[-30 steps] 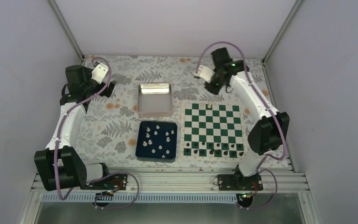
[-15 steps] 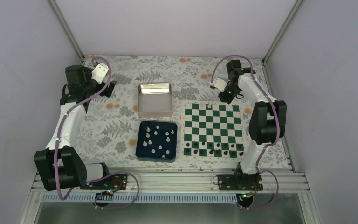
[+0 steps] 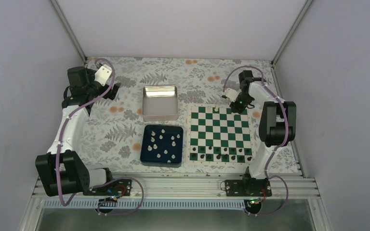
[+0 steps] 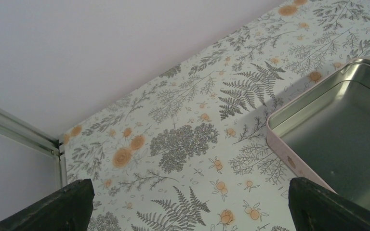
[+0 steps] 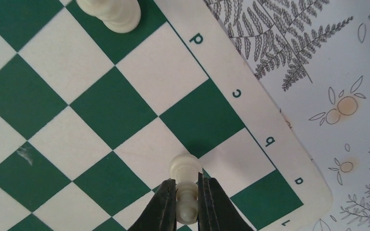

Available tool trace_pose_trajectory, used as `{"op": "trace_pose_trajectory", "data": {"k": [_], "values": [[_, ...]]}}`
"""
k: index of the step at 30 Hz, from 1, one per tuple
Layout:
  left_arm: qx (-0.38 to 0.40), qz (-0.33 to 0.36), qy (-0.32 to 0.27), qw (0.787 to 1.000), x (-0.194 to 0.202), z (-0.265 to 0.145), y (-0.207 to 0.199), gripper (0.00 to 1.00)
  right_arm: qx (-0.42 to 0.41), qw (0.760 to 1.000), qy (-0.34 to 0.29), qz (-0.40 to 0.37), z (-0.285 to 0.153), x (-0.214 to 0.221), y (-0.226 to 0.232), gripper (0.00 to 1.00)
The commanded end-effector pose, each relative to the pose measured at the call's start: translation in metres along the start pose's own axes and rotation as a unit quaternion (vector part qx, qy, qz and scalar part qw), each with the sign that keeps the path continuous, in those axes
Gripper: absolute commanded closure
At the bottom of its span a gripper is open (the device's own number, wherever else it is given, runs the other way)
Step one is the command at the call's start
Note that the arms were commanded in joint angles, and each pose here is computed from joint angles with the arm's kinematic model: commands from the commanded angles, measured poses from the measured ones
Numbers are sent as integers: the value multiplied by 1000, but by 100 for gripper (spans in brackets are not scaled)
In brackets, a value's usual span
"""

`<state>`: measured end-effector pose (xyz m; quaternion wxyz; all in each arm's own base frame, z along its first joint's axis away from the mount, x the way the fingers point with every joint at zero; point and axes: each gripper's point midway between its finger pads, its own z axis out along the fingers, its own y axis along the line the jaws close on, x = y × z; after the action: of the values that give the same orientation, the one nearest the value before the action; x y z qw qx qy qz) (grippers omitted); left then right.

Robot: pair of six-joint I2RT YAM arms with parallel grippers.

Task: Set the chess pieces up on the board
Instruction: Place the chess piece on the chessboard.

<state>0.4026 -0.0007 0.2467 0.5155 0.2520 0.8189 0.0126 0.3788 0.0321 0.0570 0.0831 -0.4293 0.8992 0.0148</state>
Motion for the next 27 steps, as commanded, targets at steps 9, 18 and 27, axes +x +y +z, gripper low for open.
{"op": "trace_pose_trajectory", "data": {"k": [9, 18, 27], "values": [[-1, 1, -18, 1000, -11, 0, 5, 0, -6, 1000, -19, 6, 12, -6, -10, 96], [-3, 2, -14, 1000, -7, 1, 5, 0, -8, 999, -34, 0, 6, -21, -16, 96], [-2, 2, -9, 1000, -4, 2, 5, 0, -21, 999, -26, -2, 13, -22, -12, 96]]}}
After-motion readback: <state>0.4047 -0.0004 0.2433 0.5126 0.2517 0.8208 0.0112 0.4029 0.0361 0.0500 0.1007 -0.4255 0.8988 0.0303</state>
